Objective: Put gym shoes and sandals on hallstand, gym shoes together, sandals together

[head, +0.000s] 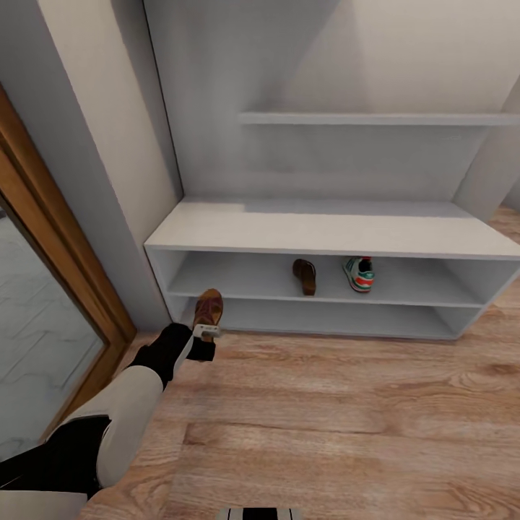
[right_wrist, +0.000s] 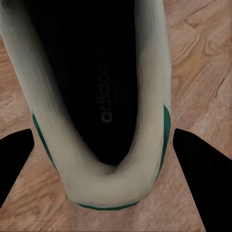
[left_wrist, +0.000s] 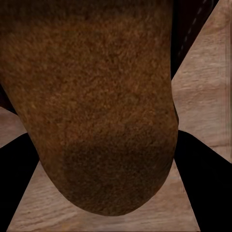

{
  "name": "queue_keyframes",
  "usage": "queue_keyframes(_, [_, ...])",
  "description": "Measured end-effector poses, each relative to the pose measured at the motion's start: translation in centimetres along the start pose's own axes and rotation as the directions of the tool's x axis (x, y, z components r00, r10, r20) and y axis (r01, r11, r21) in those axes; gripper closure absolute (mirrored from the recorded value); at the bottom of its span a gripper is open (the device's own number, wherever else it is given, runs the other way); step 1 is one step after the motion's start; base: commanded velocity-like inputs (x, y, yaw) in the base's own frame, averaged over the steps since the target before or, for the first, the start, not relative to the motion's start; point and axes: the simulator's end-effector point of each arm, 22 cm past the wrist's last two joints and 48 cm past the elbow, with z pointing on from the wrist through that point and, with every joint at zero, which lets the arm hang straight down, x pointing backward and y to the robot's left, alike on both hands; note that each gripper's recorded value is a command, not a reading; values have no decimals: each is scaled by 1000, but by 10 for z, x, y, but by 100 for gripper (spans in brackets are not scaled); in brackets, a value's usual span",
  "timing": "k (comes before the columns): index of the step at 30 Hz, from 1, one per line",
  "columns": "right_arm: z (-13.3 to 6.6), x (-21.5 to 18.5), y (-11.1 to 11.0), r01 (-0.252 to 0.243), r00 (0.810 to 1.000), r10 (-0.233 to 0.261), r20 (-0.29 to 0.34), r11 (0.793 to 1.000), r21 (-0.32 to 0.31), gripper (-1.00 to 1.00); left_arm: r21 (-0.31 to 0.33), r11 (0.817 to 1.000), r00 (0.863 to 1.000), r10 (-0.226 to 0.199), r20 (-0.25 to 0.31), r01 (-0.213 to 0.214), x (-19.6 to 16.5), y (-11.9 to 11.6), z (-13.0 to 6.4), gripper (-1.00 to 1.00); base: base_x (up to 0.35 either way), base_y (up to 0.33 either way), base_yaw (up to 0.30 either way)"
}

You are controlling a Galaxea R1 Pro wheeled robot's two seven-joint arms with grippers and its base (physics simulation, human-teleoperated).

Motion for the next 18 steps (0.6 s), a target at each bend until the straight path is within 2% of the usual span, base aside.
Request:
queue_keyframes(8, [0,0,0,0,1000,0,0,1000,0,100,0,1000,1000,1,-1,-1,0,0,0,100,193,-223,0])
queue_keyframes(18, [-1,3,2,1,1000,-1,-4,1000,-2,100,0,1000,1000,0,-1,0,1,0,0,100,127,-257,0])
